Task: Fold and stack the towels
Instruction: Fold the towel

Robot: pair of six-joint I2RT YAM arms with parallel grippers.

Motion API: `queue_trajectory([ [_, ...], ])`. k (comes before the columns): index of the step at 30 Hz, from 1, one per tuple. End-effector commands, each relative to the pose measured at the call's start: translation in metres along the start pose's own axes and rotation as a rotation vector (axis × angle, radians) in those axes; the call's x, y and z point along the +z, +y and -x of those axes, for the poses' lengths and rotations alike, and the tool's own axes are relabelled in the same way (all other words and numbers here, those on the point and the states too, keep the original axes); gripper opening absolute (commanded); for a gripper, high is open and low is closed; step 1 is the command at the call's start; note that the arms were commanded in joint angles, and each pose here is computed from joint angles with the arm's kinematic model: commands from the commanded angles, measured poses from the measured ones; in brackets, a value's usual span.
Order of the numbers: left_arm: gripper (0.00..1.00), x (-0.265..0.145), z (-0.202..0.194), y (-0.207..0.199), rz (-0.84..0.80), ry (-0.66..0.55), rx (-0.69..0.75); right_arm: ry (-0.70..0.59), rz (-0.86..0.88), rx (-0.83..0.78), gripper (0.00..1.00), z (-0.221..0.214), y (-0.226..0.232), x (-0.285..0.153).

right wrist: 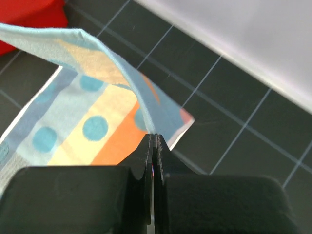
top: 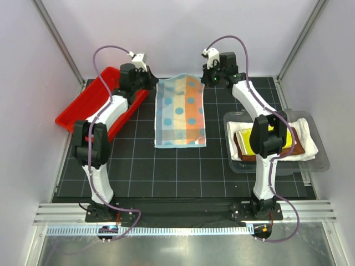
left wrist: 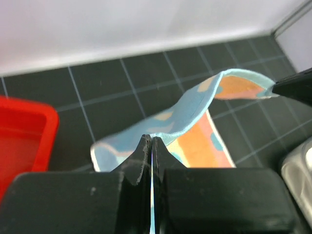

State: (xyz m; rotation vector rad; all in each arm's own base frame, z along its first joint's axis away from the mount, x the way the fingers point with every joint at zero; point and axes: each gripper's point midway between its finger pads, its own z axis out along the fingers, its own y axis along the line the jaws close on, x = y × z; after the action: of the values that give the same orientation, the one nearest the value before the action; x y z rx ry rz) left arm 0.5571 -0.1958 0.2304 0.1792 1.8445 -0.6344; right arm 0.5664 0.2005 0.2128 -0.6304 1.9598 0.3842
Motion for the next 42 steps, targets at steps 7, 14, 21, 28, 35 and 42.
queue_trajectory([
  [7,0.00,-0.044,-0.047,-0.006,-0.045,0.118,0.112,0.127,0.059,-0.014,0.01,-0.049,0.046,-0.045],
  [14,0.00,-0.080,-0.082,-0.005,-0.007,0.192,0.105,0.286,0.025,-0.040,0.01,-0.099,0.072,-0.074],
  [21,0.00,-0.106,-0.119,-0.017,0.010,0.255,0.045,0.290,0.055,-0.013,0.01,-0.114,0.095,-0.095],
  [28,0.00,-0.117,-0.144,-0.027,0.028,0.297,-0.021,0.335,0.027,0.002,0.01,-0.126,0.099,-0.109],
  [35,0.00,-0.126,-0.139,-0.018,0.097,0.281,-0.018,0.324,0.033,0.025,0.01,-0.128,0.108,-0.120],
  [42,0.00,-0.135,-0.125,-0.024,0.097,0.277,-0.002,0.330,0.045,0.045,0.01,-0.132,0.116,-0.126],
])
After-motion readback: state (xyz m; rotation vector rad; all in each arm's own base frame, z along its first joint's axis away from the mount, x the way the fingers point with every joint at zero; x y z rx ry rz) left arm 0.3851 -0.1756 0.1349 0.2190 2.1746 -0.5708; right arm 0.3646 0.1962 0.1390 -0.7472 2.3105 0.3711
